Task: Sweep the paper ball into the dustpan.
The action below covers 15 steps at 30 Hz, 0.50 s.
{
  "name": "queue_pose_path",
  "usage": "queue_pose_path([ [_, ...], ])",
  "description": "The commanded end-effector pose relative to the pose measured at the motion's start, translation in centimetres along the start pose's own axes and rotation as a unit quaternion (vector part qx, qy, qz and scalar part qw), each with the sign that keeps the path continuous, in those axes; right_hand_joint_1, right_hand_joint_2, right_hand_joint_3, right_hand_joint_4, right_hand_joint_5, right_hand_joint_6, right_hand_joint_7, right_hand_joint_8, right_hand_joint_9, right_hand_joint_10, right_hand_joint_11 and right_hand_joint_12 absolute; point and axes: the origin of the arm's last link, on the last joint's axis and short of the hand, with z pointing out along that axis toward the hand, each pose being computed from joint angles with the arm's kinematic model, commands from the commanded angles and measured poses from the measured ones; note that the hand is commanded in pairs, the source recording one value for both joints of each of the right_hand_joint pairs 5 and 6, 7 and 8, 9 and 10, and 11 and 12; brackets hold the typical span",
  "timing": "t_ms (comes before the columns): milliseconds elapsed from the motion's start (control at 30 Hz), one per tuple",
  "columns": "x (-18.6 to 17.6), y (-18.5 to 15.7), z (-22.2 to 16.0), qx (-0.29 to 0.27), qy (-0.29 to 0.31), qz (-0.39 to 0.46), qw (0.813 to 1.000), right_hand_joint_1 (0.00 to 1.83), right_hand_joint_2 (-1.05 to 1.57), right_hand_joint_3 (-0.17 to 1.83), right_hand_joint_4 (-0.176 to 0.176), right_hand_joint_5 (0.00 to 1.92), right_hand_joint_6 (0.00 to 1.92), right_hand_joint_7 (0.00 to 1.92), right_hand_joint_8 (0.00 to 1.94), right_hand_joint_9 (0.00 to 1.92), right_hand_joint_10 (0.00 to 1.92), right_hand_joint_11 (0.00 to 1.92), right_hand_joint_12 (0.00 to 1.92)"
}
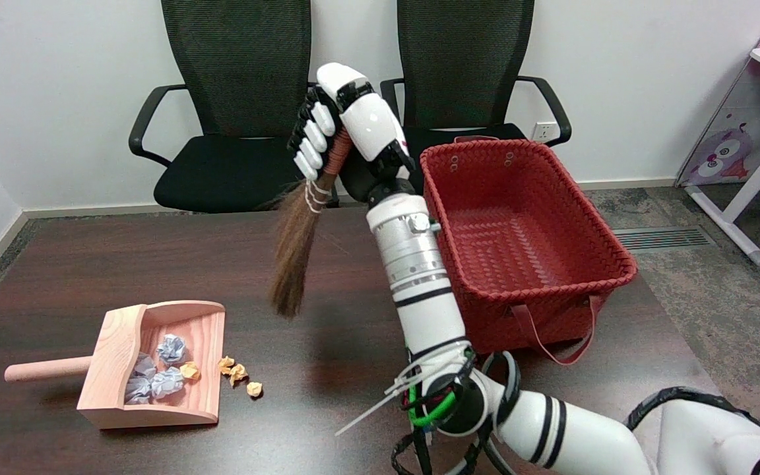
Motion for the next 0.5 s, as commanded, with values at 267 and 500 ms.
queue_pose_path([
  [267, -3.4, 1.9, -8.3, -0.103, 0.069, 0.025, 0.992, 0.39, 1.46, 1.04, 0.03, 1.92, 1.92, 1.92, 1.92, 1.92, 1.92, 1.92, 1.92],
  [500, -4.0, 1.6, -12.7, -0.1, 0.137, -0.027, 0.985, 0.45, 1.48, 1.04, 0.024, 1.92, 1.92, 1.92, 1.92, 1.92, 1.92, 1.92, 1.92],
])
